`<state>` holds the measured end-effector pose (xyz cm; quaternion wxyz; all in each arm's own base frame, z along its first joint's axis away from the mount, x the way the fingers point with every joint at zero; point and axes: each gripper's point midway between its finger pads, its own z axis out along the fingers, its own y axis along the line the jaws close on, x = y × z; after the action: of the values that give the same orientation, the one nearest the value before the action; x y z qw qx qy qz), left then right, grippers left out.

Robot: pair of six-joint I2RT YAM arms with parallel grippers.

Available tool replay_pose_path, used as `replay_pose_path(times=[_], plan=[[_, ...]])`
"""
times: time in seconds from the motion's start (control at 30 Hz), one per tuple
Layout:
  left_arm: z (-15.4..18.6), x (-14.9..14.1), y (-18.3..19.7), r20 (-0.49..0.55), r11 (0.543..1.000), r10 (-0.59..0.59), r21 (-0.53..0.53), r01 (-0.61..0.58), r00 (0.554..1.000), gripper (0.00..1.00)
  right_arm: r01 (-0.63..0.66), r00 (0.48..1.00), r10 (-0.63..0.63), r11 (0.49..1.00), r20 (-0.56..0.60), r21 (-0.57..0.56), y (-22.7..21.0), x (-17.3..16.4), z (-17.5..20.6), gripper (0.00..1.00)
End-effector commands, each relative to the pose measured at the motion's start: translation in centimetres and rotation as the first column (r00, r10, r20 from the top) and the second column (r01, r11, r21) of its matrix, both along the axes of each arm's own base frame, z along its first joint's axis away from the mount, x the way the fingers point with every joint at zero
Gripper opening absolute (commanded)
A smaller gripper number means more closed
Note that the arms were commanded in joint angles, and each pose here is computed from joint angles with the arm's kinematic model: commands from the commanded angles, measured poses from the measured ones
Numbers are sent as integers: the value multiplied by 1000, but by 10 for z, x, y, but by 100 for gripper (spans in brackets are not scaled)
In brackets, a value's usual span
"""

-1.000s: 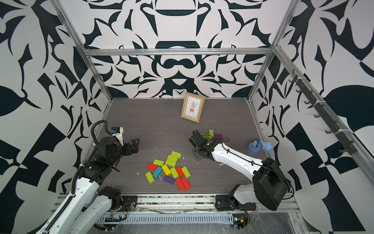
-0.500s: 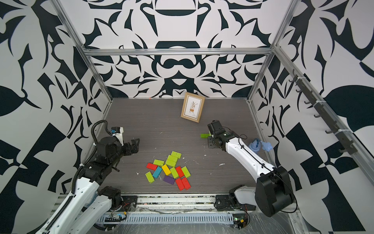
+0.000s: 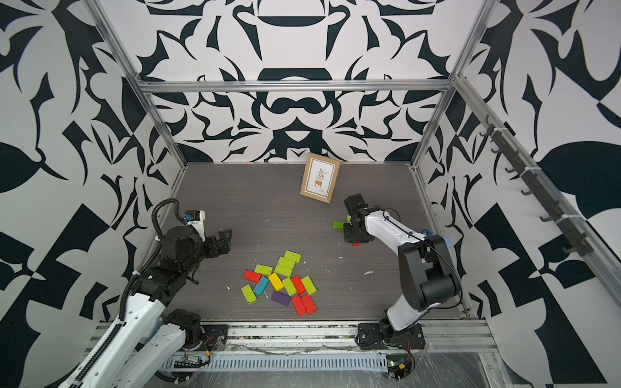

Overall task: Assemble the letter t with building blocks
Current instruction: Assemble the building block at the center of the board.

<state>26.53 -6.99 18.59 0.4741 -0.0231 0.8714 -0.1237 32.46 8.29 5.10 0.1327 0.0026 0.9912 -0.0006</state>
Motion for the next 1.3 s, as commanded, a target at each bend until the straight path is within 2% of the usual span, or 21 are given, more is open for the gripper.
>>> replay_pose_path(times=[0.0, 0.3, 0.4, 0.73, 1.27], plan=[[12, 2, -1, 27, 1000, -2, -7, 2, 1000, 100, -5, 1000, 5, 1000, 20, 16, 4, 15, 8, 0], [10, 1, 0, 24, 1000, 0, -1, 0, 1000, 100, 28, 999, -27, 999, -47, 17, 3, 23, -14, 0], [11, 0, 0, 28, 1000, 1, -3, -1, 1000, 100, 34, 998, -32, 999, -53, 27, 4, 24, -18, 7], [9, 0, 1, 23, 1000, 3, -2, -3, 1000, 100, 45, 997, -42, 998, -72, 38, 5, 26, -26, 19], [8, 0, 2, 19, 1000, 9, 1, -9, 1000, 100, 54, 995, -52, 998, -83, 20, 3, 29, -32, 23]])
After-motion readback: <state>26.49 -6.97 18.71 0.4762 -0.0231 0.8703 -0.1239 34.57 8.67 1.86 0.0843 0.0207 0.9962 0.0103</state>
